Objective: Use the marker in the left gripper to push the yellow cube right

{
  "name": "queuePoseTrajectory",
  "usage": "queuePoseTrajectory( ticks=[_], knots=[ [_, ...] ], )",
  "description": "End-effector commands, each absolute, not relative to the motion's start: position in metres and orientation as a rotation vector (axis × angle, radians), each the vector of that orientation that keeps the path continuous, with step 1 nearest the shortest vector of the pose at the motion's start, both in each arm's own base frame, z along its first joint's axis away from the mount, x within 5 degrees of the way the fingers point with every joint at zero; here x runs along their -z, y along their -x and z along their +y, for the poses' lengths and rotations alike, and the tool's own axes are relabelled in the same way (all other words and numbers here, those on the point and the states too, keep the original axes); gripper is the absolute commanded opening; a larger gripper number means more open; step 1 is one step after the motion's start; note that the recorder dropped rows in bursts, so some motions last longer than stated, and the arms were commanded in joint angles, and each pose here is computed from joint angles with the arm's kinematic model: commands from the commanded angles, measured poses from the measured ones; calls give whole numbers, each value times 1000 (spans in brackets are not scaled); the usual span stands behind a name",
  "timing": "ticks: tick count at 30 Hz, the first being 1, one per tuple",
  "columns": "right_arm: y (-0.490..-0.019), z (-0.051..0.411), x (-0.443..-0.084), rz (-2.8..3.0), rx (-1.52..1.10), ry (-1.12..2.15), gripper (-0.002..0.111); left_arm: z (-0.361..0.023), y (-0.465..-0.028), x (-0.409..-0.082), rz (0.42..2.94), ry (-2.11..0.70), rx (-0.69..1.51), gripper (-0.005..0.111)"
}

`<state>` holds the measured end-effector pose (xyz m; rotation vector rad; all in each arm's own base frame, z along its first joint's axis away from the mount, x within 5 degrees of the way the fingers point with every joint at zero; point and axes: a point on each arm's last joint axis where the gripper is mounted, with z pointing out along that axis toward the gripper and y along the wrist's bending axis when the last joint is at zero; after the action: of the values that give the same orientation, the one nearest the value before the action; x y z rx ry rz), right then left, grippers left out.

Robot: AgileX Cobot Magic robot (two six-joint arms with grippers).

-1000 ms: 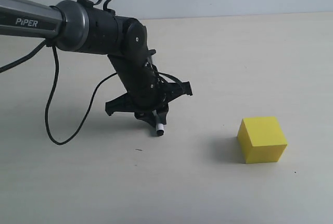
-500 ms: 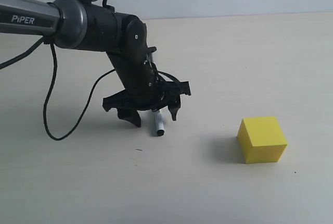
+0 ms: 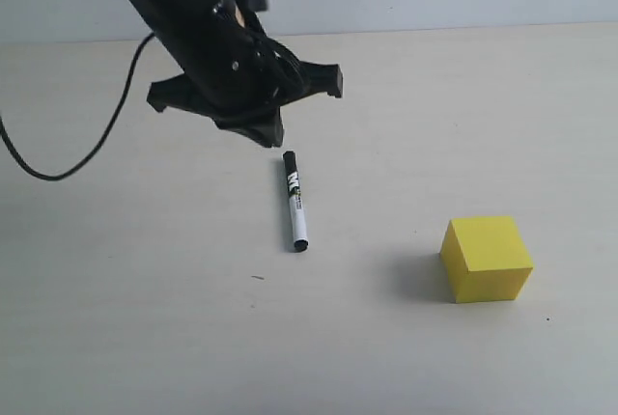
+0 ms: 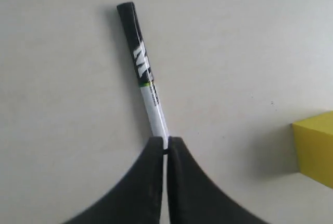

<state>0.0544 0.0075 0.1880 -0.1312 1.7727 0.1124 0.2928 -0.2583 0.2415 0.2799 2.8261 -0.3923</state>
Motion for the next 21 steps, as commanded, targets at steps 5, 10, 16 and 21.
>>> queuePoseTrajectory(
  ticks=[5,10,16,21],
  knots=[
    [-54,8,-187,1764,-114,132,0,-228,-244,-282,2418,-440,552,0],
    [-54,8,-187,1764,-114,132,0,-197,-198,-292,2203,-497,638,0],
    [-54,8,-187,1764,-114,132,0,-161,-161,-310,2099,-480,684,0],
    [-54,8,-187,1764,-114,132,0,-147,-146,-326,2043,-472,709,0]
  ],
)
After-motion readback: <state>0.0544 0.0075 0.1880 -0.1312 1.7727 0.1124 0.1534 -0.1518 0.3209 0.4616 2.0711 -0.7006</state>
